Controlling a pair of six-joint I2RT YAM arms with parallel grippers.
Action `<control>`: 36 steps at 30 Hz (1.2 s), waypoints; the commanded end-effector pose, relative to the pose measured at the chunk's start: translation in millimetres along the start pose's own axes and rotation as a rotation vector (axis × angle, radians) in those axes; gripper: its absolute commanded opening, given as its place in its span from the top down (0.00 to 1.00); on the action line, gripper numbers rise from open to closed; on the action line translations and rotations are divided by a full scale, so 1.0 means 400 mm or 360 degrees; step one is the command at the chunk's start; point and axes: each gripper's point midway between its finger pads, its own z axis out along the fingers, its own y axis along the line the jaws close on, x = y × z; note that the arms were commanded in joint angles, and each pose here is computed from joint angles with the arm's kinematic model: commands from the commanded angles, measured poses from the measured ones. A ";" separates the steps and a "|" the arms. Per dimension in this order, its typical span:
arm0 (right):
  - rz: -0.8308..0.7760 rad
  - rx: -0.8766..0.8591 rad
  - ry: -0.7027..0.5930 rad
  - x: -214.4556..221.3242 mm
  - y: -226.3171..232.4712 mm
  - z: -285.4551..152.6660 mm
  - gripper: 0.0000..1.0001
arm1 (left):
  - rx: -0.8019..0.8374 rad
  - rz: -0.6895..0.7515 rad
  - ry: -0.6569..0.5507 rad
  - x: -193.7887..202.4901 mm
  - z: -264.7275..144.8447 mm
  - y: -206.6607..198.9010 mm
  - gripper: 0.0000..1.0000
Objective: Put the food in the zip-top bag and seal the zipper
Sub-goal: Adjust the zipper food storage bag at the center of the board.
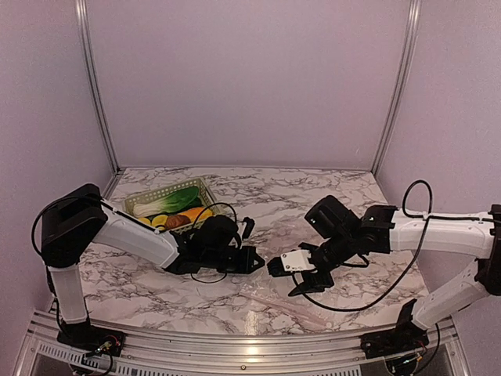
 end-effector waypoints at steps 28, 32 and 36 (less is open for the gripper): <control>0.0245 0.1009 0.0290 0.230 -0.281 -0.064 0.49 | 0.0151 -0.0498 -0.0354 -0.292 0.025 -0.004 1.00; 0.0200 0.0911 0.0256 0.223 -0.250 -0.049 0.45 | 0.0158 -0.0503 -0.0349 -0.294 0.026 -0.005 1.00; 0.0192 0.0968 0.0301 0.248 -0.255 -0.042 0.43 | 0.0169 -0.0513 -0.0332 -0.292 0.029 -0.007 1.00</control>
